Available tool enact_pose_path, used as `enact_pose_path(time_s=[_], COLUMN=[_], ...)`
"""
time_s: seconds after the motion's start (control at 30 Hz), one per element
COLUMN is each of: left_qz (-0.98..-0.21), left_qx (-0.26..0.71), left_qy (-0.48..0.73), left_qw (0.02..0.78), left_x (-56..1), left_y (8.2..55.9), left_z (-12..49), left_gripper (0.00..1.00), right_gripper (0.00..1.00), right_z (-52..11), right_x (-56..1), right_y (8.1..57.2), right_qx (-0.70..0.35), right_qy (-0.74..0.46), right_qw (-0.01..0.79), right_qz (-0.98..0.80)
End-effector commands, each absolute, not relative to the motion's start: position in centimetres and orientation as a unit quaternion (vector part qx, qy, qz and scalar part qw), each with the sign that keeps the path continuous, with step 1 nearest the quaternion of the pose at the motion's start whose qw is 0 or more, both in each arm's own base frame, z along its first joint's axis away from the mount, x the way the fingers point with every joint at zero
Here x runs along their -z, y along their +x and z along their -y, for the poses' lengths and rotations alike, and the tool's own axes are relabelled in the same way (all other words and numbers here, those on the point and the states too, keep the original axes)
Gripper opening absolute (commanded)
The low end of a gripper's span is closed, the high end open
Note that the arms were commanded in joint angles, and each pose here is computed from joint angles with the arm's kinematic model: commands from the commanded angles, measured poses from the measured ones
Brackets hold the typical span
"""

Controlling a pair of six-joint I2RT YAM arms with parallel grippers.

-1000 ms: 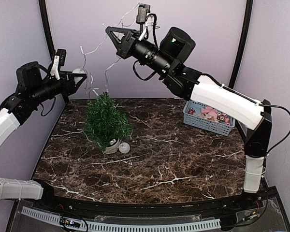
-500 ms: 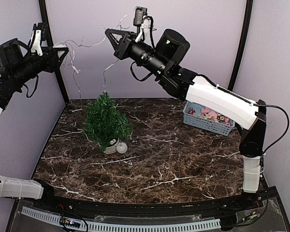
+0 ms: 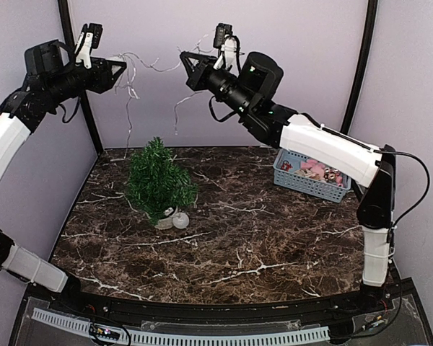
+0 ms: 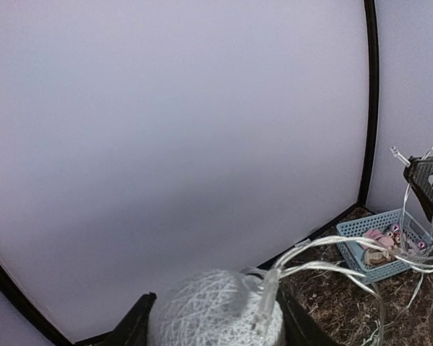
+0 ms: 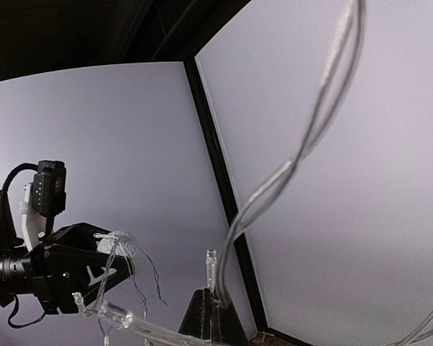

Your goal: Decorate the small christmas tree

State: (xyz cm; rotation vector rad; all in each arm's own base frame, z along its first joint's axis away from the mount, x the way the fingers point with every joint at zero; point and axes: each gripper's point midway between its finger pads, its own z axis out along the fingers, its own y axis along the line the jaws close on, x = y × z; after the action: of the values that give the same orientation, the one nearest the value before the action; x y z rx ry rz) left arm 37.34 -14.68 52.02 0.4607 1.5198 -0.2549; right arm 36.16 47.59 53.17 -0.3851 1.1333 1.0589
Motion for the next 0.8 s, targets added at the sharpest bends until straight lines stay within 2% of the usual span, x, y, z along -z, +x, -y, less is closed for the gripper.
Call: enact_pose_path(time_s=[0.0,0.33,0.53,0.6,0.63,0.67,0.7,0.77], left_qz=[-0.65,-0.657,-0.655,-0.655,-0.656,-0.658,-0.66,-0.667], left_qx=[0.128,0.167,0.216,0.235,0.238,0.242,0.244,0.241], left_qy=[0.24,0.283,0.31,0.318,0.317,0.315,0.313,0.302], left_qw=[0.71,0.679,0.654,0.644,0.642,0.64,0.638,0.637], left_x=[-52.9,-47.5,-44.8,-44.0,-43.8,-43.6,-43.3,-43.2], left_y=[38.7,45.4,47.6,47.8,47.8,47.8,47.8,47.5], left_z=[16.5,20.7,23.3,24.0,24.1,24.1,24.1,23.6], left_gripper=[0.42,0.41,0.43,0.49,0.58,0.63,0.74,0.84], right_gripper=[0.0,0.0,0.0,0.0,0.0,0.0,0.0,0.0], right_z=[-43.5,-37.4,-33.4,-32.5,-32.1,-31.9,-31.6,-31.3], right_x=[-54.2,-50.5,-49.4,-49.4,-49.6,-49.8,-49.9,-50.1], right_y=[38.6,42.6,43.5,43.3,43.1,43.0,42.8,42.4], right_qx=[-0.451,-0.365,-0.324,-0.312,-0.307,-0.303,-0.299,-0.293], right_qy=[-0.125,-0.085,-0.06,-0.059,-0.062,-0.064,-0.066,-0.071], right_qw=[0.723,0.74,0.748,0.75,0.752,0.753,0.754,0.753], right_qz=[-0.509,-0.558,-0.576,-0.58,-0.58,-0.581,-0.582,-0.585])
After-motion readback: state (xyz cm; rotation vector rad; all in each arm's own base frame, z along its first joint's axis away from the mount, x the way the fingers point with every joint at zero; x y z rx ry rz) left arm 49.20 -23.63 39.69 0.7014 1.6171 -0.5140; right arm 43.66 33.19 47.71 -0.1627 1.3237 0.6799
